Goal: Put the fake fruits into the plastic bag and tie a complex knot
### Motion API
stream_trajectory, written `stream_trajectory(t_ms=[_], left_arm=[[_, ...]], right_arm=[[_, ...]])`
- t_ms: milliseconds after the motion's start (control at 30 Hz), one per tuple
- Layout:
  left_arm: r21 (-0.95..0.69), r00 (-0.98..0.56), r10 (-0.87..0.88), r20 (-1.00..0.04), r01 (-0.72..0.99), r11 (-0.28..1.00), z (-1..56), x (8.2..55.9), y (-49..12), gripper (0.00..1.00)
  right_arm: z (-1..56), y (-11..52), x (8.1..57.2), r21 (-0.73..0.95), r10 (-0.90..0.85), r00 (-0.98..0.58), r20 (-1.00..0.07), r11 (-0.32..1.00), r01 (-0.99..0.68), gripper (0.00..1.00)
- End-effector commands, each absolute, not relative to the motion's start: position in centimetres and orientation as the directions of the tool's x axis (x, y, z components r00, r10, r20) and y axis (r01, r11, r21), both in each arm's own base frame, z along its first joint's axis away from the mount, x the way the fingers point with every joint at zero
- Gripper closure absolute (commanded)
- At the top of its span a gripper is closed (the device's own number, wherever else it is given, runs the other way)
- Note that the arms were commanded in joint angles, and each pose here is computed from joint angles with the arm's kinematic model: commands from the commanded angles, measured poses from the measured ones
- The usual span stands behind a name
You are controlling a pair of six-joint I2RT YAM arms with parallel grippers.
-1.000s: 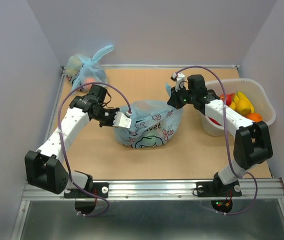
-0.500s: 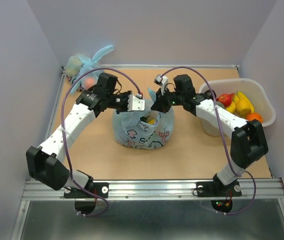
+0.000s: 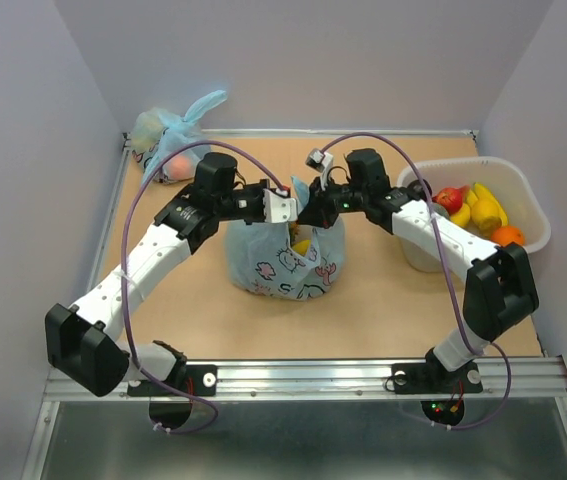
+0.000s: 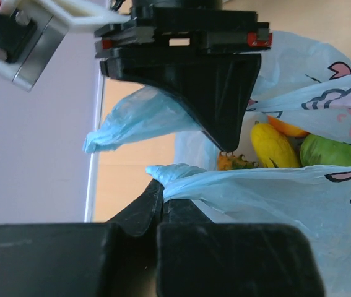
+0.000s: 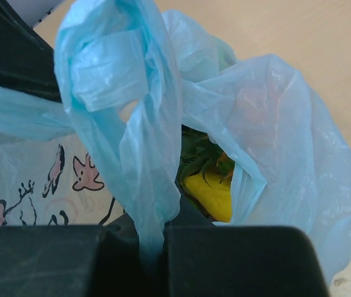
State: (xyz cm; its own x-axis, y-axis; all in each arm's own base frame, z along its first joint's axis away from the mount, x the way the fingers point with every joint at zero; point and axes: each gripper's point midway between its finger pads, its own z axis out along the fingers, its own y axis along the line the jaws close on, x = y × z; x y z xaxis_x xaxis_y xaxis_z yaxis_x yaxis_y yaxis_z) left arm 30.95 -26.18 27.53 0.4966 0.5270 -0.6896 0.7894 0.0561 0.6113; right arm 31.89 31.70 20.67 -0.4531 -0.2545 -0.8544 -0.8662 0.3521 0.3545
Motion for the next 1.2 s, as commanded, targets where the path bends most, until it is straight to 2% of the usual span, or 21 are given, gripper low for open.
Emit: stream_trajectory(t_ms=[0,133,233,333,433,500,600,633,800,900,933,1033,1067,1133,1167], left_arm=[[0.586,0.406,0.534,-0.741,0.780,0.221,30.0,32.6,-24.5,1.00],[0.481,0.213,0.570,-0.794,0.792,0.375,28.9,33.4,-19.7,1.00],[0.405,0.017,0.611,-0.791,0.764,0.503,25.4,34.3,-16.2,1.00],[0.341,-0.178,0.637,-0.750,0.721,0.603,20.9,35.9,-13.1,1.00],[0.154,-0.467,0.546,-0.696,0.645,0.748,16.1,37.9,-11.1,1.00],[0.079,-0.570,0.491,-0.659,0.597,0.799,14.4,38.7,-10.4,1.00],[-0.047,-0.714,0.397,-0.577,0.514,0.856,11.7,40.1,-9.6,1.00],[-0.065,-0.723,0.369,-0.583,0.495,0.867,12.2,41.2,-9.6,1.00],[-0.204,-0.860,0.246,-0.447,0.366,0.908,8.2,42.7,-9.7,1.00],[-0.258,-0.886,0.231,-0.402,0.352,0.900,7.5,42.2,-10.3,1.00],[-0.277,-0.885,0.234,-0.402,0.361,0.890,7.6,42.1,-10.6,1.00],[-0.339,-0.838,0.248,-0.486,0.442,0.830,10.1,42.0,-12.2,1.00],[-0.366,-0.791,0.258,-0.555,0.510,0.778,12.2,41.7,-13.1,0.96],[-0.378,-0.745,0.248,-0.619,0.559,0.738,14.6,41.3,-13.5,0.81],[-0.384,-0.707,0.218,-0.673,0.586,0.714,17.1,41.2,-13.5,0.64]], right_arm=[[22.3,31.0,33.4,0.303,-0.211,-0.423,-0.881,0.433,-0.849,1.00],[23.0,28.0,34.0,0.307,-0.163,-0.442,-0.882,0.511,-0.803,1.00],[22.9,26.4,33.4,0.277,-0.170,-0.417,-0.893,0.522,-0.807,1.00],[22.1,25.4,32.1,0.218,-0.215,-0.366,-0.905,0.505,-0.835,1.00],[21.4,24.8,31.1,0.163,-0.257,-0.316,-0.913,0.482,-0.861,1.00],[20.6,24.4,30.5,0.125,-0.291,-0.285,-0.913,0.467,-0.876,1.00],[20.2,23.7,29.9,-0.009,-0.361,-0.154,-0.920,0.411,-0.911,1.00],[20.2,23.6,29.7,-0.042,-0.373,-0.118,-0.920,0.393,-0.919,1.00],[19.0,23.2,27.8,-0.237,-0.461,0.102,-0.881,0.244,-0.940,1.00],[17.8,23.4,27.4,-0.278,-0.493,0.159,-0.856,0.179,-0.944,0.99],[17.4,23.7,27.4,-0.302,-0.507,0.187,-0.841,0.156,-0.940,1.00],[16.7,24.2,27.8,-0.288,-0.519,0.178,-0.836,0.139,-0.947,1.00],[16.9,24.4,28.0,-0.290,-0.517,0.182,-0.837,0.137,-0.947,0.99],[16.8,24.7,28.2,-0.272,-0.512,0.168,-0.843,0.135,-0.953,1.00],[16.9,24.9,28.1,-0.253,-0.505,0.149,-0.850,0.143,-0.957,0.99]])
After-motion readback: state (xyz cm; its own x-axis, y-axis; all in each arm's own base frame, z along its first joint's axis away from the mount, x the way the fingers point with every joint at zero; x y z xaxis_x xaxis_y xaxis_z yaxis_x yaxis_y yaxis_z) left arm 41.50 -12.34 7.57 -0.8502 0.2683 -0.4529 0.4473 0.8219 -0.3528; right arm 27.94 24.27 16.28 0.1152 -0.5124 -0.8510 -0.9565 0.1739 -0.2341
